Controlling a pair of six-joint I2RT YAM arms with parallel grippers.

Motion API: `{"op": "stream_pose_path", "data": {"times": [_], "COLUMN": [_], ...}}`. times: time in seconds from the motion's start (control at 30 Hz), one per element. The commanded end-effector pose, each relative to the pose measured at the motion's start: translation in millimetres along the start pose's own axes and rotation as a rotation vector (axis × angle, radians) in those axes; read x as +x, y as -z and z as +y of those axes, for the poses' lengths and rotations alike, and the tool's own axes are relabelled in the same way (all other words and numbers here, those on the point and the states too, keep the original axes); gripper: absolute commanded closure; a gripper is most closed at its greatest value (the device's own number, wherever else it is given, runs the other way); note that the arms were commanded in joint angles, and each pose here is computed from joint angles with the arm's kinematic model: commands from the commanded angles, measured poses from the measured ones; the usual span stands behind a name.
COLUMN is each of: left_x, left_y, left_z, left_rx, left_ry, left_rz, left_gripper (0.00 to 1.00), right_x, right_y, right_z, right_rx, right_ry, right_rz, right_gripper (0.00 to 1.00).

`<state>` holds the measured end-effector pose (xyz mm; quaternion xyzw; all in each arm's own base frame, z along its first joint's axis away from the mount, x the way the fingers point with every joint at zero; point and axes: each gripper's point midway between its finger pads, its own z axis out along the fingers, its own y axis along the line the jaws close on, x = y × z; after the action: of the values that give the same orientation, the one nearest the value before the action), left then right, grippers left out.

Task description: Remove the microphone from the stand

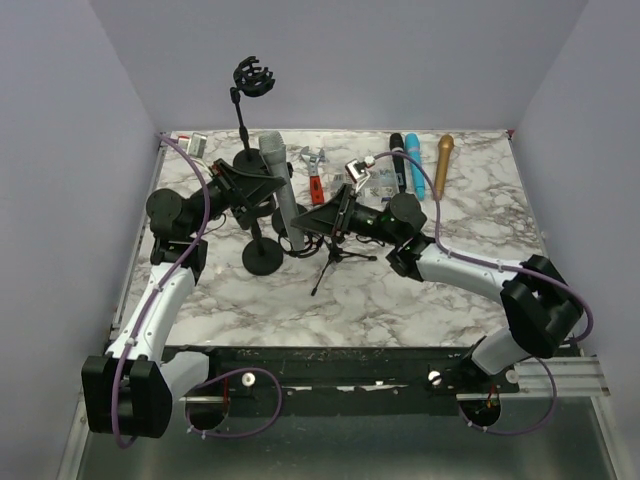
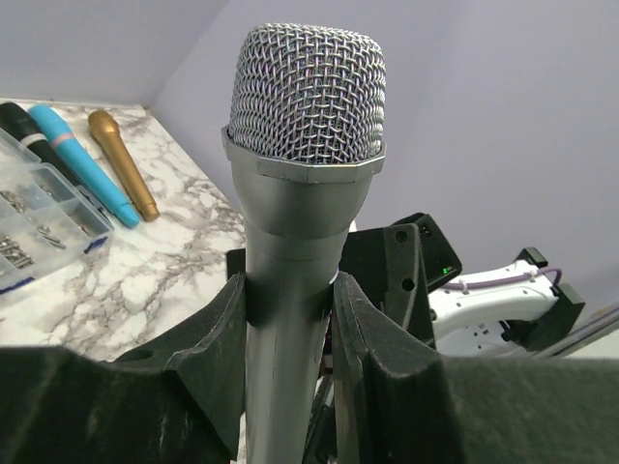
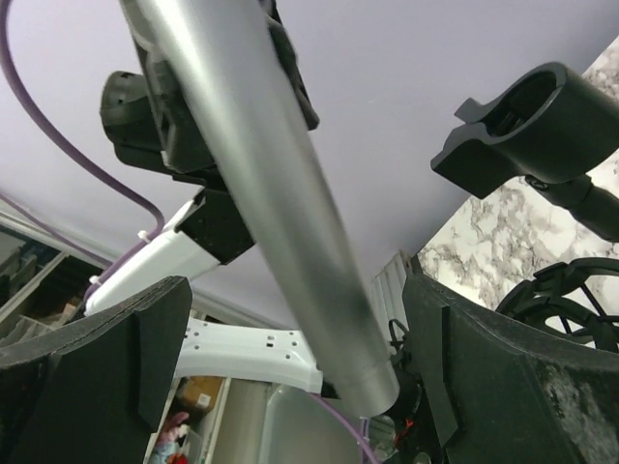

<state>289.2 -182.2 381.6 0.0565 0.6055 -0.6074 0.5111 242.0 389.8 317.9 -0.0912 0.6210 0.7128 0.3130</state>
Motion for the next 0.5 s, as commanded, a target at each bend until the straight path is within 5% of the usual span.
{"op": "stream_pose_path", "data": {"times": [0.0, 0.27, 0.47], "left_x": [3, 3, 4], "left_y": [5, 7, 7], "left_z": [-22, -23, -20], "left_rx": [0.084, 0.096, 0.090], "left_ry": [0.001, 0.034, 0.046], "left_rz": [0.027, 0.020, 0.016], "left_gripper": [1.00, 1.00, 1.00], "right_x": [-3, 8, 9], "right_y": [-17, -29, -31], "right_z": [11, 11, 12], "right_rx": [-0.077, -0.120, -0.158], "right_ry": [0.071, 0.076, 0.077], "right_rz": [-0.020, 0.001, -0.005], "right_gripper": [0.00, 0.14, 0.33]}}
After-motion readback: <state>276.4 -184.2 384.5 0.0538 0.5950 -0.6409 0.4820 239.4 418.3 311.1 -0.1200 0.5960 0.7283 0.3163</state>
